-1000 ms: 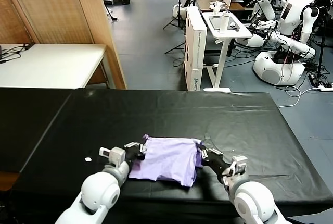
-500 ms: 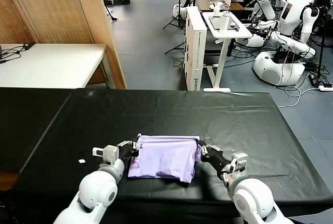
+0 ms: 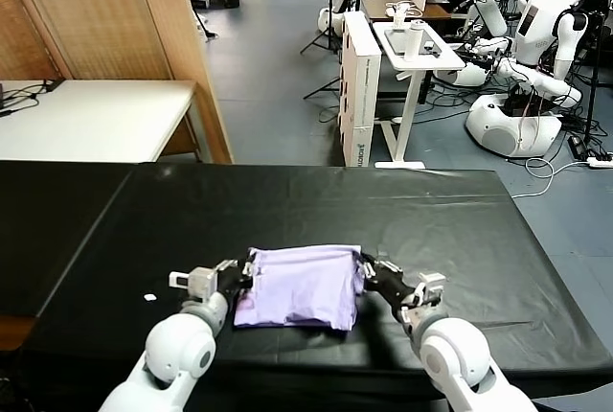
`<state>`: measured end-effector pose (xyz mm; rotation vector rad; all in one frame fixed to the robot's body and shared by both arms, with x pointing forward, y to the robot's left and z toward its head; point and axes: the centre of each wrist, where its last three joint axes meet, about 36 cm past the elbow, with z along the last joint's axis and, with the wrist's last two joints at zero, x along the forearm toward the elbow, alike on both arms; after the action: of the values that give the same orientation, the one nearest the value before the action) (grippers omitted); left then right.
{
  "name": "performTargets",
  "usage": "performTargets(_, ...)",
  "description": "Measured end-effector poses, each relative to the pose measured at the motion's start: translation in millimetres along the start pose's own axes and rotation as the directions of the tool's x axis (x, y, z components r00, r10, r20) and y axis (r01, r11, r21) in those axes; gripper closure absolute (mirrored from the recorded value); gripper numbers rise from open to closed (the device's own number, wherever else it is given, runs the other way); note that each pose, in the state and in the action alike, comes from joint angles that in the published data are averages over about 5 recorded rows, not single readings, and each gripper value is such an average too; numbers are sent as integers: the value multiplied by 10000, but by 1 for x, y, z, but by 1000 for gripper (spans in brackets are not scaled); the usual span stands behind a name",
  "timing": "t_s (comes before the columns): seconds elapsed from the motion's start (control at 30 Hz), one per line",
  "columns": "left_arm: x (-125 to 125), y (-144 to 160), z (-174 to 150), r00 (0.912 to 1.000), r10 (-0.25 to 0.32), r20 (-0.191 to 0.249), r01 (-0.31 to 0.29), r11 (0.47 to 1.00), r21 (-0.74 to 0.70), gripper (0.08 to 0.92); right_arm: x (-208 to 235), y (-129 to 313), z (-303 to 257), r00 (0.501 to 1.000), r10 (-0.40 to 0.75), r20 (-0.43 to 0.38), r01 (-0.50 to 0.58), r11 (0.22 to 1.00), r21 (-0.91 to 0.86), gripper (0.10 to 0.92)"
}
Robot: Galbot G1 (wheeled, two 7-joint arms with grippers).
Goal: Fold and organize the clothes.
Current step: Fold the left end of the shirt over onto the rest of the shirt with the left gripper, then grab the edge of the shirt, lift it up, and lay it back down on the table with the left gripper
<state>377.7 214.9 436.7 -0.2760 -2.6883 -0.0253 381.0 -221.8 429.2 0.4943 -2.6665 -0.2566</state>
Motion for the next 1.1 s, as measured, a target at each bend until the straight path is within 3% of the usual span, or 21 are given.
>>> performTargets(0.17,13,8,1,9997,187,-163,-187,9998,5,224,6,-2,-2,10000,58,81,-59,10000,42,195)
performTargets(0.23,18,10,7,9995,320,-68,-320,9995,-33,137,10,-3,-4,9999,103,136,-104,9999,62,138)
performTargets(0.3,22,12,13,9991,431,-45,-431,9990,90,104,14,-4,-6,9996,153,217,-154,9999,73,122)
performTargets(0.5,35,9,29,9960,894,-64,-879,9886,1222,93,29,-6,-14,9970,412,656,-396,9989,-265,115)
performTargets(0.73,36,2,51,9980,628,-51,-608,9812,1832,92,51,-2,-23,9894,703,1273,-594,9944,-872,115)
performTargets(1.1,34,-13,57,9950,982,-200,-876,9492,3024,92,74,11,-37,9826,528,1780,-367,9950,-924,115)
